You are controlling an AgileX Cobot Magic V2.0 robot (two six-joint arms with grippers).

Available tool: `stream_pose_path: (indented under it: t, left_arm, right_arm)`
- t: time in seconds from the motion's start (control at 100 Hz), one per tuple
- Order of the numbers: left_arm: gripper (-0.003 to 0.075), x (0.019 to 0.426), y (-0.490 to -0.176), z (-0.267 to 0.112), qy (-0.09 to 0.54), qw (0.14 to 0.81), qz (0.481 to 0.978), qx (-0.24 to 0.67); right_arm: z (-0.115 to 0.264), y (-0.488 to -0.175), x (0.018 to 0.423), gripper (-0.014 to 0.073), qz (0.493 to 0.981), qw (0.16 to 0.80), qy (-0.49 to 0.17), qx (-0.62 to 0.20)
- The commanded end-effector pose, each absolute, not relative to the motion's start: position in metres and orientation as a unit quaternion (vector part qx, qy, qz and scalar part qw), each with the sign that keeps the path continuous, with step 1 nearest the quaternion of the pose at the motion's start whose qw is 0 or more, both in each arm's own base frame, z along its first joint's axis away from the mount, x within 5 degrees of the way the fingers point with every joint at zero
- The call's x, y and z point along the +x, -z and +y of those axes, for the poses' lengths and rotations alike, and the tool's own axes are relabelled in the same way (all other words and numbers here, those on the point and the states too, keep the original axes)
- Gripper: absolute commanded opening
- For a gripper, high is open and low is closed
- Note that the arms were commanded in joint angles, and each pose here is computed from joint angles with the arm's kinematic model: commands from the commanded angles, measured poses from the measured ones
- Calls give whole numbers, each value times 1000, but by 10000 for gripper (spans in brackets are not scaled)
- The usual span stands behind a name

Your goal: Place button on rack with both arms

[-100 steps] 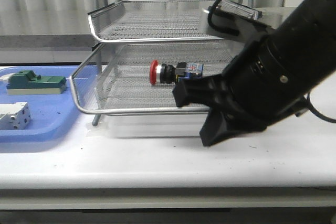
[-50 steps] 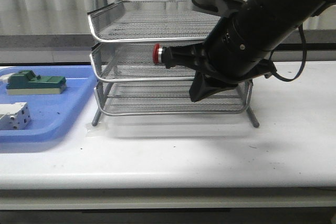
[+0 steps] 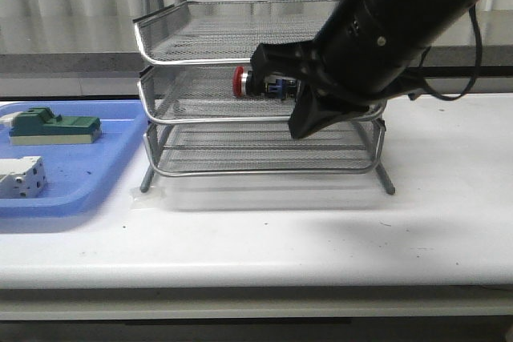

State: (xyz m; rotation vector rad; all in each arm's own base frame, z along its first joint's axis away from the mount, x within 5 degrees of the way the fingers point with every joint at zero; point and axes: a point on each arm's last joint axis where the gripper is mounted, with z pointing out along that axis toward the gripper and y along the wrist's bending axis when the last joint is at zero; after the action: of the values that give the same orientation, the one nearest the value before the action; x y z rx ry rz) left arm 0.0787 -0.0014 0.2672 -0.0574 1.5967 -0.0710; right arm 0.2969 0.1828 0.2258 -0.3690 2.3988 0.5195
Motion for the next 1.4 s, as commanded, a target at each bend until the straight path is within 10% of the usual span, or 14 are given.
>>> stream_pose_path:
  t: [0.0,0.61,1.39]
  left_arm:
    - [-20,79,-283,2,24,728,684,-45]
    - [-20,79,-283,2,24,728,684,-45]
    - [-20,79,-283,2,24,728,684,-45]
  right_arm:
    - [175,-262,290,-61,888,384,-203,-151]
    - [61,-302,194,-61,849,505,-125,-97]
    - [23,-317,86,-61,737,658,-43,-149]
